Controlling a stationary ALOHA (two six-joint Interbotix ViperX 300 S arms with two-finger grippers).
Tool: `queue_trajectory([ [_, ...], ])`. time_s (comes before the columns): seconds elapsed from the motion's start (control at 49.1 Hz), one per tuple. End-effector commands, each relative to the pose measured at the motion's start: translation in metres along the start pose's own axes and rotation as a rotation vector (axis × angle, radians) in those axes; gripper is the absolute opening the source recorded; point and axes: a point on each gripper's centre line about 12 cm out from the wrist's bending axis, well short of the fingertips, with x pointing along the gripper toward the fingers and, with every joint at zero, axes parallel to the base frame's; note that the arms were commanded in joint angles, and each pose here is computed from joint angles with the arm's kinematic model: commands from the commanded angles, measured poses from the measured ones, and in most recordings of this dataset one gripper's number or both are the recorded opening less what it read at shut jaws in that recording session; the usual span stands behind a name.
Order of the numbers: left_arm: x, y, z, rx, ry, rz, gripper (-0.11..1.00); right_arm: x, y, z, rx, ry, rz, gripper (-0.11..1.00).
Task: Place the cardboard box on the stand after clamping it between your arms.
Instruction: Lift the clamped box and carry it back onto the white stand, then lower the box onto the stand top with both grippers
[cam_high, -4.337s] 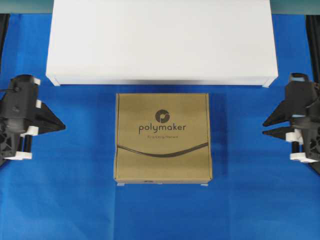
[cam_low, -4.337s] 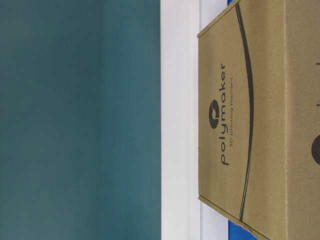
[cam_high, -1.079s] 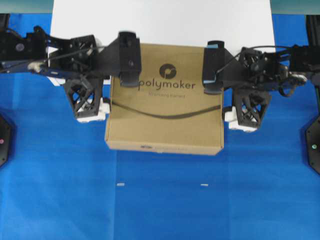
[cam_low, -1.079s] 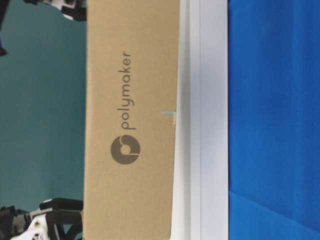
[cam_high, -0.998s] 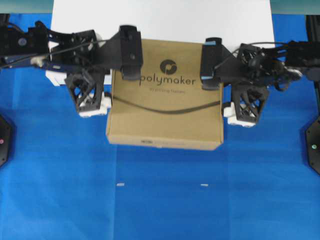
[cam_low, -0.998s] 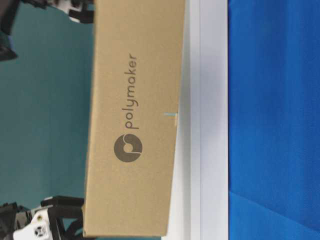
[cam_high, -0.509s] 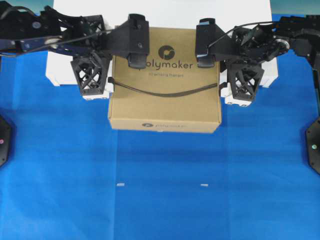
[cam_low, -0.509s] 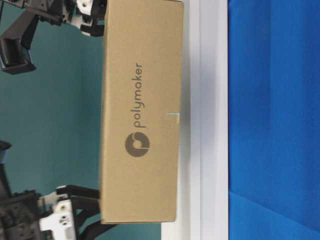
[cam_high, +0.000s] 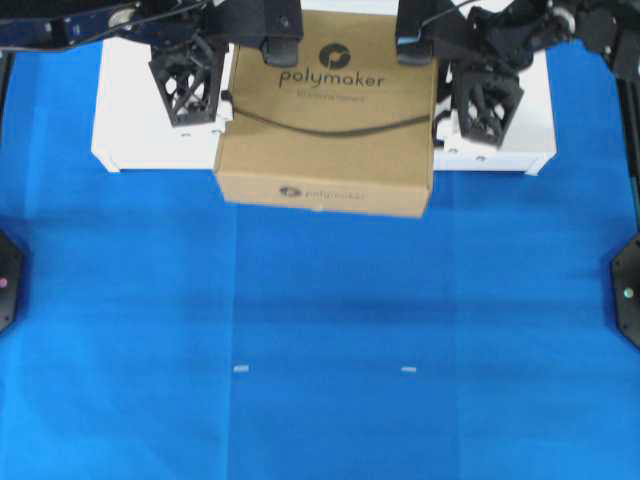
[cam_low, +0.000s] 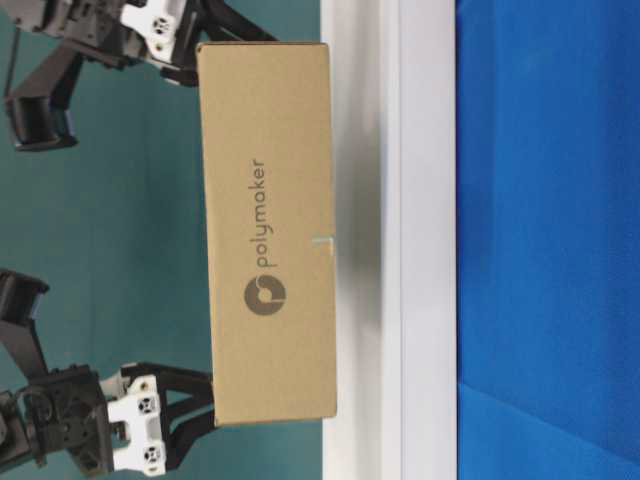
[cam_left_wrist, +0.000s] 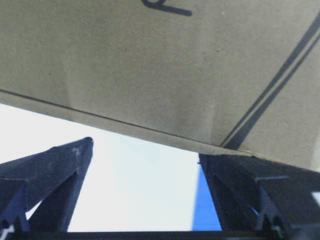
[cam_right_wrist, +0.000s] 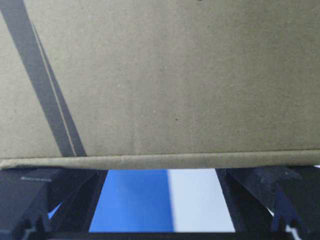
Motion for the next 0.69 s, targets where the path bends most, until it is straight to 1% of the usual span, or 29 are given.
queue_trajectory([
  [0.0,-0.031,0.008,0.052,-0.015,-0.199,0.041,0.84,-0.046,0.003,0.084,-0.013,-0.345,-0.032,0.98],
  [0.081,-0.028,0.017,0.053,-0.021,-0.201,0.055,0.84,-0.045,-0.009,0.088,-0.033,-0.341,-0.036,0.98],
  [0.143,-0.027,0.026,0.054,-0.029,-0.204,0.069,0.84,-0.041,-0.02,0.089,-0.039,-0.322,-0.028,0.98],
  [0.285,-0.021,0.046,0.054,-0.048,-0.208,0.1,0.84,-0.031,-0.039,0.088,-0.041,-0.282,-0.018,0.98],
  [0.367,-0.016,0.056,0.054,-0.063,-0.201,0.111,0.84,-0.028,-0.052,0.089,-0.043,-0.28,-0.029,0.98],
  [0.428,-0.011,0.063,0.053,-0.073,-0.193,0.116,0.84,-0.026,-0.062,0.09,-0.034,-0.282,-0.027,0.98],
  [0.529,-0.003,0.07,0.054,-0.083,-0.185,0.121,0.84,-0.026,-0.076,0.09,-0.03,-0.288,-0.012,0.98],
  [0.672,0.004,0.072,0.055,-0.085,-0.177,0.12,0.84,-0.02,-0.088,0.088,-0.056,-0.286,0.001,0.98],
])
